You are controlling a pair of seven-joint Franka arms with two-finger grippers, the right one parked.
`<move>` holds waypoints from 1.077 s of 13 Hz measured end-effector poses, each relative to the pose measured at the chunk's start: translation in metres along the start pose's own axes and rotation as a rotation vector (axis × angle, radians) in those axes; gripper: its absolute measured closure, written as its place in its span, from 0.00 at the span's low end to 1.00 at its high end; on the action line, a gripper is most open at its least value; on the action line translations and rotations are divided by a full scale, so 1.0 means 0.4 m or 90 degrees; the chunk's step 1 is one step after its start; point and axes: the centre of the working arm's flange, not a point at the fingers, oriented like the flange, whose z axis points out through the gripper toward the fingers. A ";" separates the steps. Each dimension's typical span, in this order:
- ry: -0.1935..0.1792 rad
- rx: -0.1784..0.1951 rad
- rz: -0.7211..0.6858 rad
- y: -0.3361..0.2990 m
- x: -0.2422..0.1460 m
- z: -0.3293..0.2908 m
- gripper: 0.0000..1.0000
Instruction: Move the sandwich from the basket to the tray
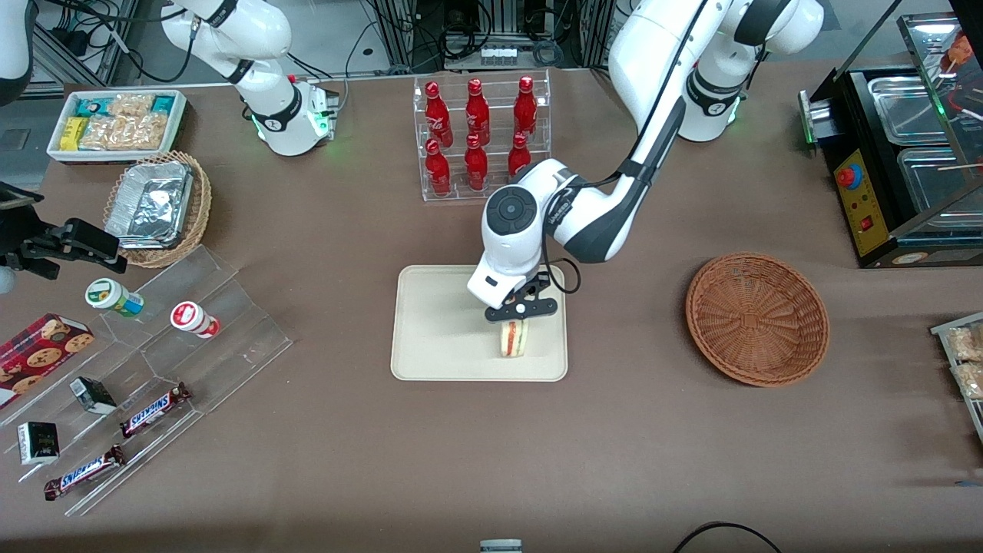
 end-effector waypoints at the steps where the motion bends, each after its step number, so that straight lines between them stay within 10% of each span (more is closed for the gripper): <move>1: 0.002 0.005 0.004 0.001 -0.002 0.007 0.85; 14: -0.008 0.054 0.023 0.021 -0.048 0.126 0.85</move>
